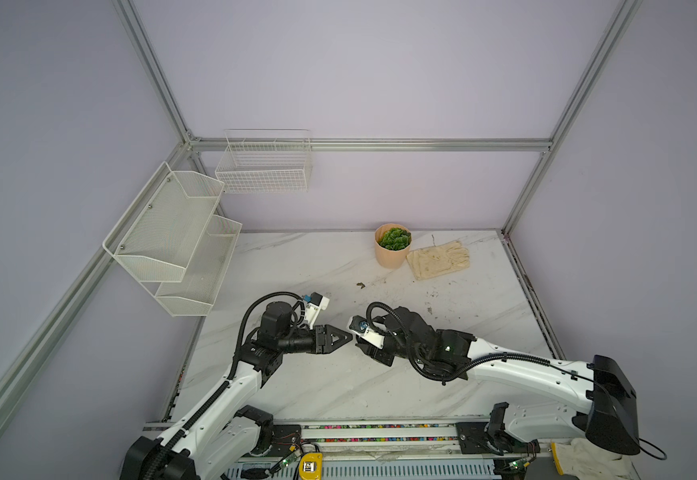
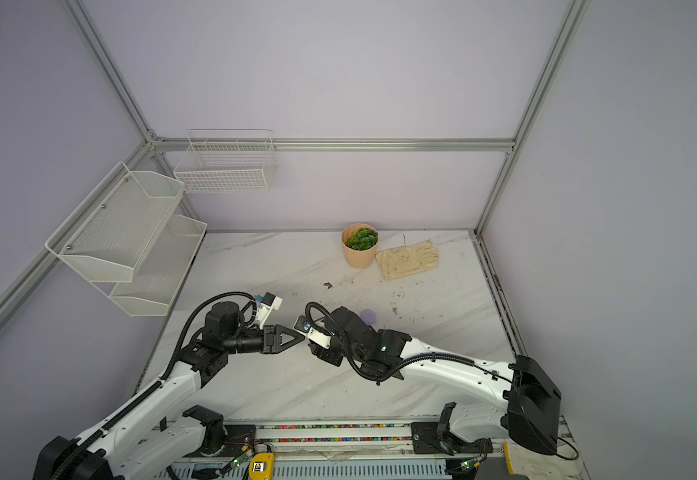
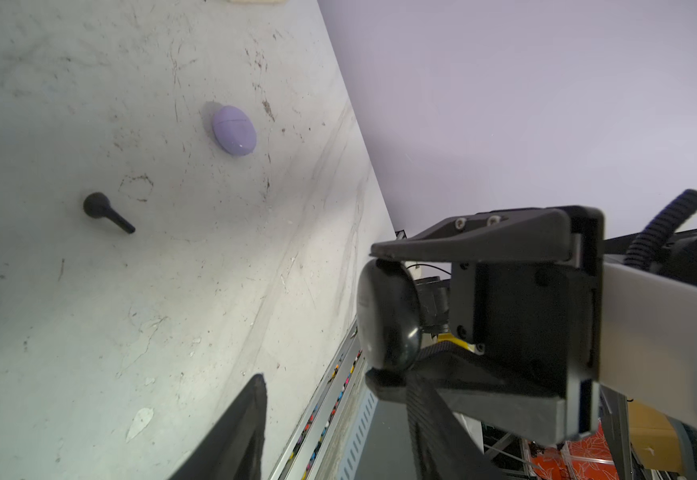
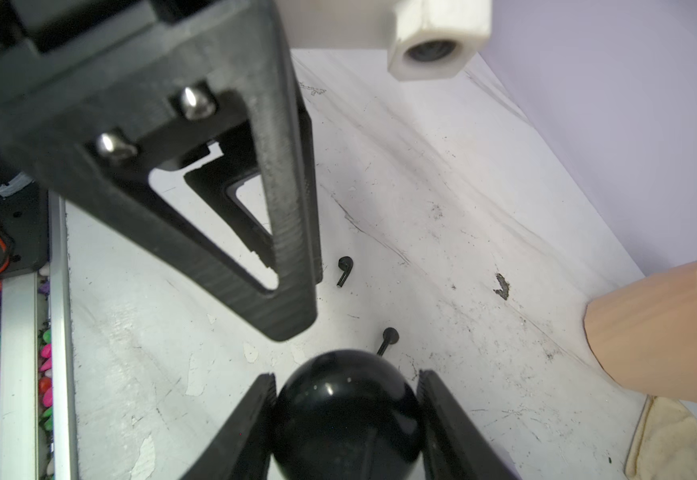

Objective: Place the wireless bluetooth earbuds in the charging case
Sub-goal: 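Lift the black puck with the right gripper toward the left gripper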

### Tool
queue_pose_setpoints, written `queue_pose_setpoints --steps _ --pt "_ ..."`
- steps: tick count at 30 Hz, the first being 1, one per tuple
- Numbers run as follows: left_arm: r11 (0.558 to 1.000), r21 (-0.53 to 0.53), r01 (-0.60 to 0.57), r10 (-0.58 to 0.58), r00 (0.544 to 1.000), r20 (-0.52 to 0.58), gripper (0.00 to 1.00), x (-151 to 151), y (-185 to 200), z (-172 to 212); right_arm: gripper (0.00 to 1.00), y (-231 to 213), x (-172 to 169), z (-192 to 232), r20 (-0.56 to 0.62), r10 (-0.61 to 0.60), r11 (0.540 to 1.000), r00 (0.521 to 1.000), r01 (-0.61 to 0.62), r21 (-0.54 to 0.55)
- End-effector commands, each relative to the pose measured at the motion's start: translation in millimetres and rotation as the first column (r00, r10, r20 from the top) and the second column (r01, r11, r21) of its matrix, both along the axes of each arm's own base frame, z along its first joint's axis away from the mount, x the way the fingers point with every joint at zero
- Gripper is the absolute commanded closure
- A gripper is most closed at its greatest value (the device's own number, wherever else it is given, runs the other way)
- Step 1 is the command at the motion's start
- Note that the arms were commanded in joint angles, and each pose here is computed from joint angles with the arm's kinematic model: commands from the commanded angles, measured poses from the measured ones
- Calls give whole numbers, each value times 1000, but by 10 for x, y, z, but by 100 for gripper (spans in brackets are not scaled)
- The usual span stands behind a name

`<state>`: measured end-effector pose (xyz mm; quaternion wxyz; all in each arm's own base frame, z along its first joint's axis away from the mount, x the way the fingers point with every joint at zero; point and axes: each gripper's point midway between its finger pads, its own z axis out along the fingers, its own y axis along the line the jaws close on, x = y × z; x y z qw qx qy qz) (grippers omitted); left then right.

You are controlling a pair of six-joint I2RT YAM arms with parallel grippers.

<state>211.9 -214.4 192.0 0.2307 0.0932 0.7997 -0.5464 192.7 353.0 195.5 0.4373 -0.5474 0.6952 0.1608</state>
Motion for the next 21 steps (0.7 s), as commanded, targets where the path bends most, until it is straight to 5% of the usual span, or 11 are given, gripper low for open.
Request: queue_pose_setpoints --steps 1,21 --pt "996 -88 2 14 983 182 48 143 -69 626 70 0 -12 12 17 23 1000 1000 -23 3" --pt "993 -55 105 -94 981 168 57 94 -336 486 75 107 22 92 24 34 999 999 -34 22"
